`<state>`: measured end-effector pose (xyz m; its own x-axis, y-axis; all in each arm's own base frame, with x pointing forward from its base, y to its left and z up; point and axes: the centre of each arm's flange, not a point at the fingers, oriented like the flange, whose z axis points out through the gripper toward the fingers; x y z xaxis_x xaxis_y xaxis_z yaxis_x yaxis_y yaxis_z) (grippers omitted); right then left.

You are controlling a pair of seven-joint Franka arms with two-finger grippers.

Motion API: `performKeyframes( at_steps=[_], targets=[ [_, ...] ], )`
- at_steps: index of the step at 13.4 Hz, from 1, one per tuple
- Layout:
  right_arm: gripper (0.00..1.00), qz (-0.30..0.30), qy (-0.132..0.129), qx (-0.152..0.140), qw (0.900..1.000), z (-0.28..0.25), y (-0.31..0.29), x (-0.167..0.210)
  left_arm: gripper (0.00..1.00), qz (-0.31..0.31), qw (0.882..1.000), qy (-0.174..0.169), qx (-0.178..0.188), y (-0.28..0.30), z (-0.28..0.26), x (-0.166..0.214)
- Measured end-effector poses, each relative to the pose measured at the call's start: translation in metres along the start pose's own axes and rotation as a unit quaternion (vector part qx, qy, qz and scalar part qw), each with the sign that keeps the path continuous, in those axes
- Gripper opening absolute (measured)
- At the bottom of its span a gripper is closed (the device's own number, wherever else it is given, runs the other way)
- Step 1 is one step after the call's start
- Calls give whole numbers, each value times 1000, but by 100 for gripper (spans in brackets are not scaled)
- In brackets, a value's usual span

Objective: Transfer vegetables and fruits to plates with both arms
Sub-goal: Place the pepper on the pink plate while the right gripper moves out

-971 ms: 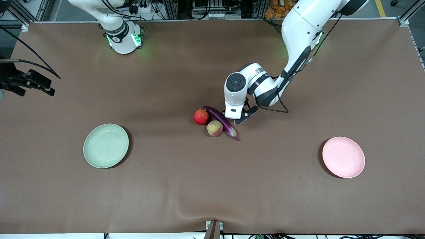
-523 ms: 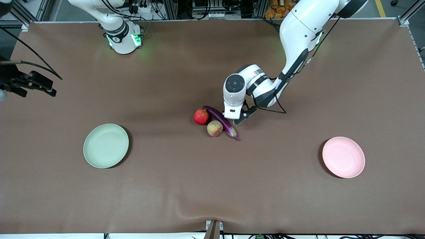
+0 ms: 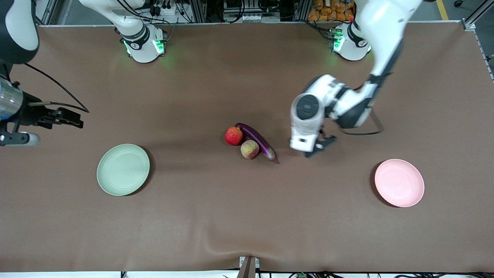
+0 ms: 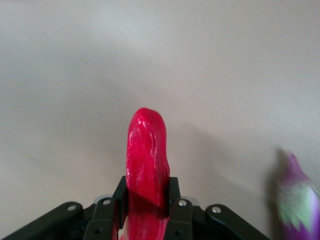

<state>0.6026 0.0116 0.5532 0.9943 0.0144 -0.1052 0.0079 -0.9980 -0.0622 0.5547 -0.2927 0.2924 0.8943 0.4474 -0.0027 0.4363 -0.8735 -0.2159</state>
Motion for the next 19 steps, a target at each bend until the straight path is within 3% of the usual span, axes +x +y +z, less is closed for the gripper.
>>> performKeyframes(
  at_steps=[4, 7, 10, 14, 19],
  targets=[
    [100, -20, 10, 49, 999, 37, -61, 27, 34, 63, 998, -23, 1, -100, 16, 105],
    [100, 34, 4, 87, 996, 80, -99, 50, 34, 117, 992, -33, -14, -157, 37, 155],
    [100, 115, 7, 95, 989, 129, -151, 68, 34, 152, 987, -30, -39, -205, 65, 203],
    [100, 231, 21, 103, 967, 203, -236, 81, 34, 131, 989, -28, -54, -253, 118, 274],
    [100, 321, 32, 121, 939, 267, -318, 83, 35, 120, 991, 9, -64, -267, 151, 307]
  ],
)
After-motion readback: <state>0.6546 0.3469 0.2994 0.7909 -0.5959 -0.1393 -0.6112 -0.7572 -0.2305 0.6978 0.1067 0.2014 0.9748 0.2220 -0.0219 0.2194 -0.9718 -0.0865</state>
